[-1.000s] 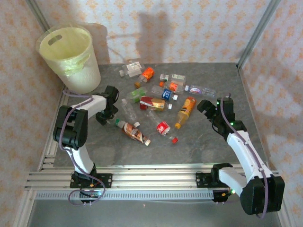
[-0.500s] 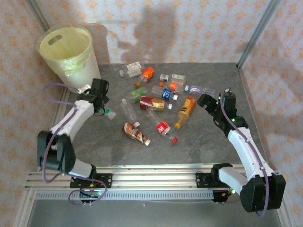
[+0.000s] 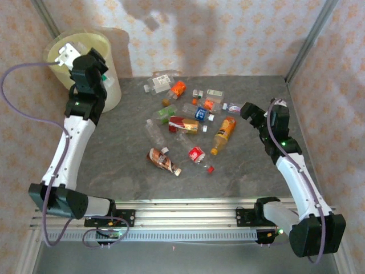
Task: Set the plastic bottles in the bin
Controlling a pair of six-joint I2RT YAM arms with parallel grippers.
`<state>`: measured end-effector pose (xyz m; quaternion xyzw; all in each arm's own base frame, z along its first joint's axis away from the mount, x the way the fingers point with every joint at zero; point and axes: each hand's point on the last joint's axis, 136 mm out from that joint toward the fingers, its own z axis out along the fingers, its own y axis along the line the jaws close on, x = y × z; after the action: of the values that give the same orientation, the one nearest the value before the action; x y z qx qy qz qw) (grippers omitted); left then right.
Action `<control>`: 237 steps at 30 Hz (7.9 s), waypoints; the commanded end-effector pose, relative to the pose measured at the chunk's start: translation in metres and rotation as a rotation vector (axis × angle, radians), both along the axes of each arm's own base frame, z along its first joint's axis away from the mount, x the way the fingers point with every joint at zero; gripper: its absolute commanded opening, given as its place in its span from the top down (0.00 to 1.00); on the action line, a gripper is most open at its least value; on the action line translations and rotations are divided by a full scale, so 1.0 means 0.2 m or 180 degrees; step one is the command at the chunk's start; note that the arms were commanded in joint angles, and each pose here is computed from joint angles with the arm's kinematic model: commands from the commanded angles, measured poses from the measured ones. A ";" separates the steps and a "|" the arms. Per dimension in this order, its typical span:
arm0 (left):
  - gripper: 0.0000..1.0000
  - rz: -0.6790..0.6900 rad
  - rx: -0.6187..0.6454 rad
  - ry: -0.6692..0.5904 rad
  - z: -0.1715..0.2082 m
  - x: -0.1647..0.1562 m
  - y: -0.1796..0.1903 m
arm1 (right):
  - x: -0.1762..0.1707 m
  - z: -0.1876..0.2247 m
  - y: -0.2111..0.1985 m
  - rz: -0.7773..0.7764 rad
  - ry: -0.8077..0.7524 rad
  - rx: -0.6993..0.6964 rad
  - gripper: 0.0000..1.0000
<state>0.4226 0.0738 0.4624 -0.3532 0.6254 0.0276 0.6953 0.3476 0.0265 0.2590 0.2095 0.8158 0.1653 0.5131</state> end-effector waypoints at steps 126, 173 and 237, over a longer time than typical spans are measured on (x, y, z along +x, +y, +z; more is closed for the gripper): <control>0.00 -0.1049 -0.1677 0.2951 -1.47 -0.59 -1.01 | -0.12 -0.36 0.01 -0.0116 0.0039 0.0462 0.01; 0.32 -0.0844 -0.2143 0.2932 -2.19 -0.76 -1.13 | -0.21 -0.44 -0.02 -0.0142 0.0320 0.0205 0.01; 0.47 -0.0847 -0.0560 0.0024 -0.13 0.02 -0.69 | -0.10 -0.08 0.45 0.0970 -0.0485 -0.0001 0.01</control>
<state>0.4252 -0.0874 0.4113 -0.3029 0.6950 -0.1571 0.6328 0.3322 0.1220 0.2312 0.0703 0.8022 0.2718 0.5269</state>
